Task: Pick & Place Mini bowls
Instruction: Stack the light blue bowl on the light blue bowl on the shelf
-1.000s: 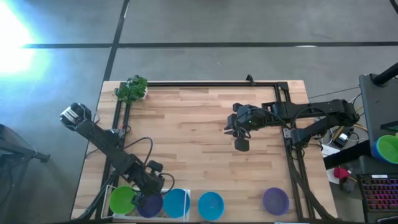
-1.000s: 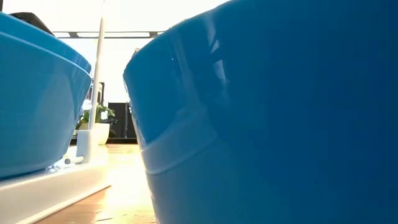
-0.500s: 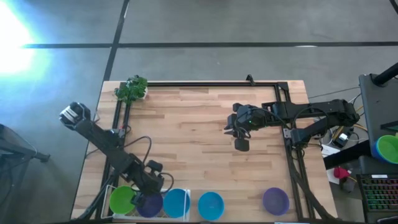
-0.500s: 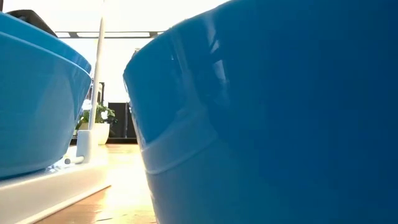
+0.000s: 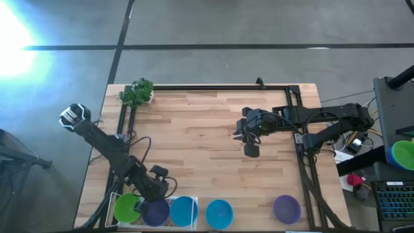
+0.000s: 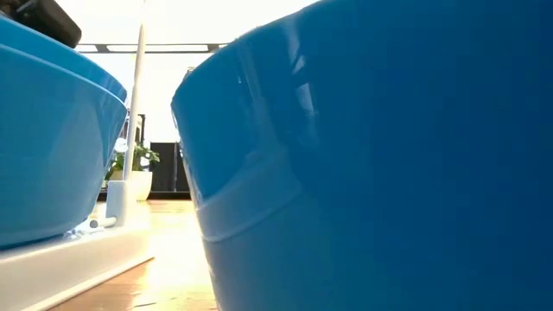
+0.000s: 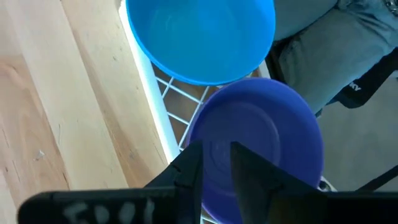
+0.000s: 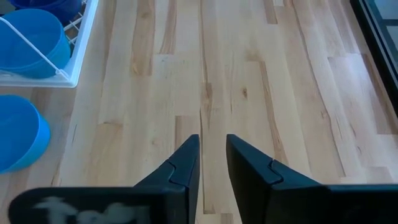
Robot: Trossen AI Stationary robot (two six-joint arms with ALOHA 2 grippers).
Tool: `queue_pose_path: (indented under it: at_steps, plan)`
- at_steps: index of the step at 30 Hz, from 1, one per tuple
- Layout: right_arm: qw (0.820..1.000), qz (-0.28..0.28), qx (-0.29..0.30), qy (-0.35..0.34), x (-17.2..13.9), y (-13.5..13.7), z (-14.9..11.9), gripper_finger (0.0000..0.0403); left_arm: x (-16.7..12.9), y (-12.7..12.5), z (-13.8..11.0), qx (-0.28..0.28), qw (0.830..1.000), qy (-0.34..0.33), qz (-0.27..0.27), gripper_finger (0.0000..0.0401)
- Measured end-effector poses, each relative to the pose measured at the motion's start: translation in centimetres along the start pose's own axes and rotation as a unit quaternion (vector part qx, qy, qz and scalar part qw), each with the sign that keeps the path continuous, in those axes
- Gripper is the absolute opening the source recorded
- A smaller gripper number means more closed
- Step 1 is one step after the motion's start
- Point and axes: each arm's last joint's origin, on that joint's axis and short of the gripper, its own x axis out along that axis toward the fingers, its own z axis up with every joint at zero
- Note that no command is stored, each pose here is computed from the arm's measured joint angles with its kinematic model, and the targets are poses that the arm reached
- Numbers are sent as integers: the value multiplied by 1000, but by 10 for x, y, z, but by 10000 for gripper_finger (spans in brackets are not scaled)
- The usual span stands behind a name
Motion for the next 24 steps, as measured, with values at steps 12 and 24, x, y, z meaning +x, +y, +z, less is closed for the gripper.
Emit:
queue_pose_path:
  at_steps: [12, 24]
  plan:
    - [999, 35, 19, 8, 0, 2, -1, 77, -12, 10, 6, 35, 989, -71, 127, 71]
    - [990, 123, 25, 61, 25, 29, -9, 68, -49, 25, -5, 30, 923, -178, 340, 71]
